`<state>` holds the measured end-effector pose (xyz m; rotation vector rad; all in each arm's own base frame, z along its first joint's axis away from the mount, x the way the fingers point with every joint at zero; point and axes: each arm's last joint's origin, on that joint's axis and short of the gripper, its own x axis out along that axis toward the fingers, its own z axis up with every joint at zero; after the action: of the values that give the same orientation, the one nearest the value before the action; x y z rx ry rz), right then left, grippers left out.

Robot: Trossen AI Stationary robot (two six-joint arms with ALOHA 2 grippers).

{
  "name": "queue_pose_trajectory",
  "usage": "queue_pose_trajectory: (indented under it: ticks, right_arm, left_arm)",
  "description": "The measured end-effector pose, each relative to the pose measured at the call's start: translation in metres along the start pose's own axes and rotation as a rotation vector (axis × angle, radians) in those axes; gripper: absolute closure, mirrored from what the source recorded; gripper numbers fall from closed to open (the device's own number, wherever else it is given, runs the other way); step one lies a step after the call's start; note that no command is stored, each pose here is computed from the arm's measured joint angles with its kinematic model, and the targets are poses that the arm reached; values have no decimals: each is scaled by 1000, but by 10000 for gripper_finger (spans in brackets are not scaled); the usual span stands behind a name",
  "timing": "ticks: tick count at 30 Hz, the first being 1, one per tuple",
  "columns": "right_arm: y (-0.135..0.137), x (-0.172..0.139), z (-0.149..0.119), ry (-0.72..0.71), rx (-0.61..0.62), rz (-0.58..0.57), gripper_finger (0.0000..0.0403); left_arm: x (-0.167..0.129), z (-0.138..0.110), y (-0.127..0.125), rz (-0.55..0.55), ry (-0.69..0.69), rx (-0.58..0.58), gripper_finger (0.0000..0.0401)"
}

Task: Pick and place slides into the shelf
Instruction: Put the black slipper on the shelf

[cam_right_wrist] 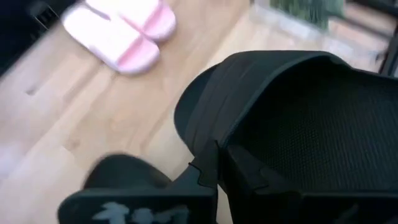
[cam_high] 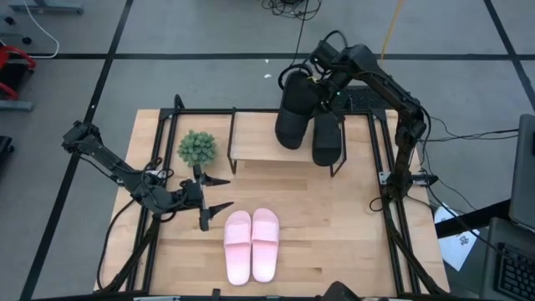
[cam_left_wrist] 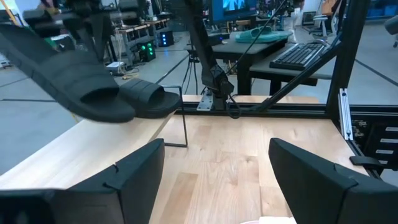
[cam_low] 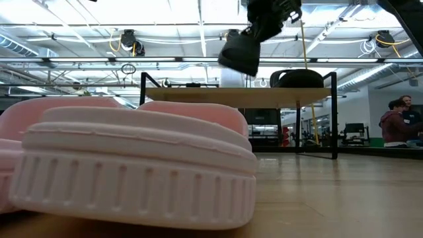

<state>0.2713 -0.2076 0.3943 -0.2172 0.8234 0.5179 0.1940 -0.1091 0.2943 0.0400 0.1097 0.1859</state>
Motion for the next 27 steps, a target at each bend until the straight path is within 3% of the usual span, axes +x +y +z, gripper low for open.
queue_pose_trajectory:
  ticks: [6, 15, 18, 23, 27]
  right_arm:
    - [6, -3, 6, -59, 7, 19, 403]
    - [8, -2, 9, -89, 212, 50, 403]
    - [9, 6, 10, -80, 229, 78, 403]
    - [9, 27, -8, -4, 354, 134, 403]
    - [18, 30, -22, 59, 363, 139, 403]
  left_arm:
    - [0, 0, 0, 0, 0, 0, 107]
    - [0, 0, 0, -3, 1, 4, 107]
    - [0, 0, 0, -11, 1, 17, 107]
    - [0, 0, -2, -58, 3, 31, 107]
    - [0, 0, -2, -58, 3, 31, 107]
